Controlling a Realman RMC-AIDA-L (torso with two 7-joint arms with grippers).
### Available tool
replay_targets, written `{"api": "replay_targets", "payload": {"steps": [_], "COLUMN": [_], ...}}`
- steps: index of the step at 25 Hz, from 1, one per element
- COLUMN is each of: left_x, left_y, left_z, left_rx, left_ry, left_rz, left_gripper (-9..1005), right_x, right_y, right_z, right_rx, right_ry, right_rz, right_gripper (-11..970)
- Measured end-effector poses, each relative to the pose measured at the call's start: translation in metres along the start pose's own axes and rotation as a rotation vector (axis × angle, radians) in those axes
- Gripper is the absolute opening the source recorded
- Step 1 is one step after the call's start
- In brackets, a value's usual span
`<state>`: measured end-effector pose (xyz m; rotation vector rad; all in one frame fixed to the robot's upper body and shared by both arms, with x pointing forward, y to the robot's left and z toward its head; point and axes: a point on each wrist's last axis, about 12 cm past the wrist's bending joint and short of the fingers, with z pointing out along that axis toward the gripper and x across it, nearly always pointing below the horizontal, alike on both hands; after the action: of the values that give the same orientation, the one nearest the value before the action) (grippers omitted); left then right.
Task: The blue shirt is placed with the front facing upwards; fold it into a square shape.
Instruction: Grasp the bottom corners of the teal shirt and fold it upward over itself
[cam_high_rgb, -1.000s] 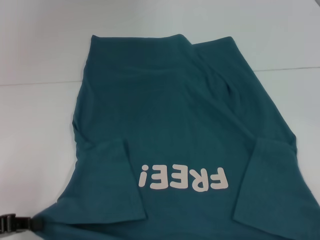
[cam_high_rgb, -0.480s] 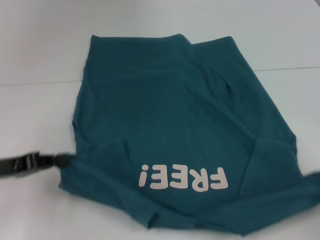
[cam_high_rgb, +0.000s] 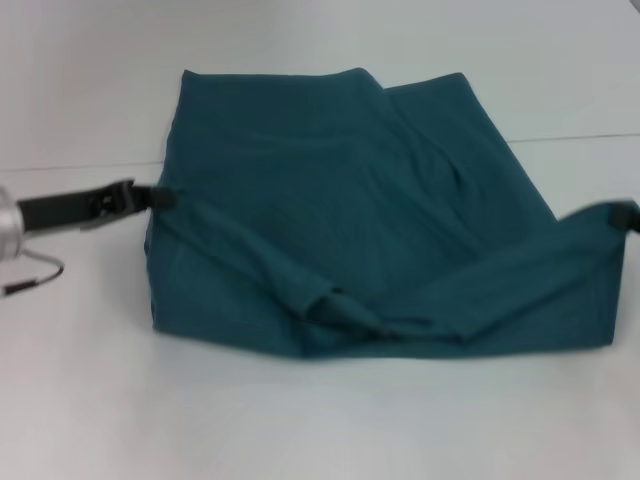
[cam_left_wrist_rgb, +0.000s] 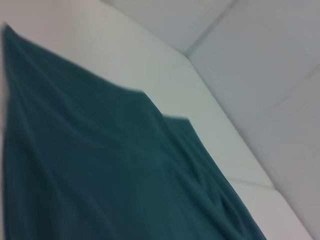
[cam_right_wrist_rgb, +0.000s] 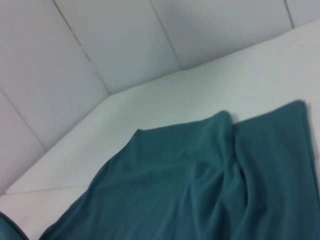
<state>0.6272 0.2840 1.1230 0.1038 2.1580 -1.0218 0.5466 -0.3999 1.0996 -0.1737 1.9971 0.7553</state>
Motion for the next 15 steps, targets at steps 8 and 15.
{"api": "replay_targets", "payload": {"steps": [8,15], "left_x": [-0.025,-0.039], "left_y": [-0.010,-0.016], "left_z": [0.025,0.036], "left_rx": [-0.066,-0.088], "left_ry": [-0.102,-0.172], "left_rz": [0.034,0.042], "left_gripper": [-2,-2], "right_x": [-0.035,-0.060], "right_y": [0.006,0.014], "right_z": [0.054,0.080], "right_rx": [0.049,0.086], "right_ry": [0.040,0.059], "right_rz": [-0.099,-0.160], "right_gripper": [35,35]}}
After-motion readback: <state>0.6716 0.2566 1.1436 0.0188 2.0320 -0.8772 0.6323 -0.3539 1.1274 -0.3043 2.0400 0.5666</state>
